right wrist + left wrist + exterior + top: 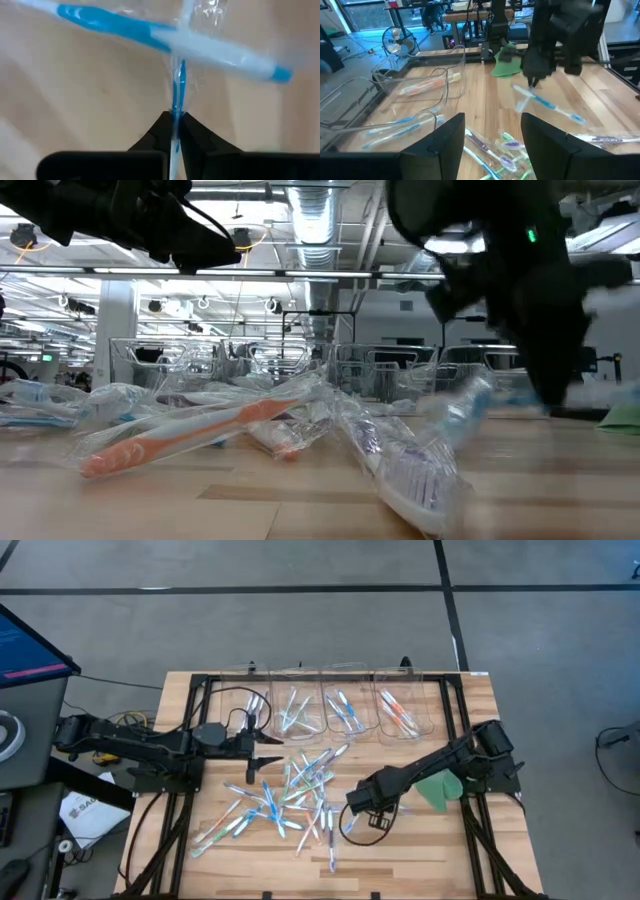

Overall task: Pick & Place Toothbrushes
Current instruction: Put the blue toothbrush into the middle right transparent bin

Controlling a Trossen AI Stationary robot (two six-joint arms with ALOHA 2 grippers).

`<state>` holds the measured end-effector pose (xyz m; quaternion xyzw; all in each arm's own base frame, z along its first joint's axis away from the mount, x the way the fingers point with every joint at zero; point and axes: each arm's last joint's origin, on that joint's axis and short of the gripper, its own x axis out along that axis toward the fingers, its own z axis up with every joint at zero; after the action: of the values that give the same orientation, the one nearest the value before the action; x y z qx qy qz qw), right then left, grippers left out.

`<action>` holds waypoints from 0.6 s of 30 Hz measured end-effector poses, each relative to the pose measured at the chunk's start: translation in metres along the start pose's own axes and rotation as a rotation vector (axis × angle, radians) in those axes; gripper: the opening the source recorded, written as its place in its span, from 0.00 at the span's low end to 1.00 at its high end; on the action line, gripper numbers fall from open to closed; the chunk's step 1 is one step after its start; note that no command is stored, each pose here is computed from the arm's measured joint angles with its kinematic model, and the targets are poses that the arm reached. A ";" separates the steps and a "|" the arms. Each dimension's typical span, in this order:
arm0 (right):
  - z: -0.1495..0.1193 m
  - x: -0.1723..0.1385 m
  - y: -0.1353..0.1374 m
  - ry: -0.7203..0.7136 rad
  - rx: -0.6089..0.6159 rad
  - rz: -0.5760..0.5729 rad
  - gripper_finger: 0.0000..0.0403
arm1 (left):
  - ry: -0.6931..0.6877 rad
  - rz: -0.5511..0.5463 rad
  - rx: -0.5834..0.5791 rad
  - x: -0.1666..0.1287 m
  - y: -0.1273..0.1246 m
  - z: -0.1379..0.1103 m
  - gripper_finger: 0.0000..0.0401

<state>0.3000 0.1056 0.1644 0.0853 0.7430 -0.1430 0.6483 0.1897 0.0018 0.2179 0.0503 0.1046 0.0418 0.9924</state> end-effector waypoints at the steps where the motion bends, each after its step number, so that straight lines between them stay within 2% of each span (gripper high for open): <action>1: -0.002 -0.008 -0.001 0.025 0.010 -0.028 0.03 | 0.000 -0.001 -0.002 0.000 0.000 0.000 0.46; 5: -0.005 -0.037 -0.001 0.065 0.025 -0.087 0.01 | 0.003 -0.008 0.000 0.000 -0.002 0.000 0.46; 10: -0.010 -0.072 -0.008 0.054 0.083 -0.232 0.02 | 0.003 -0.016 0.002 0.000 -0.003 0.000 0.46; 18: 0.015 -0.099 -0.033 -0.150 0.147 -0.325 0.02 | 0.002 -0.016 0.002 0.000 -0.003 0.000 0.46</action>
<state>0.3181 0.0748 0.2634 0.0005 0.6840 -0.3058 0.6623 0.1896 -0.0012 0.2175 0.0502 0.1062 0.0340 0.9925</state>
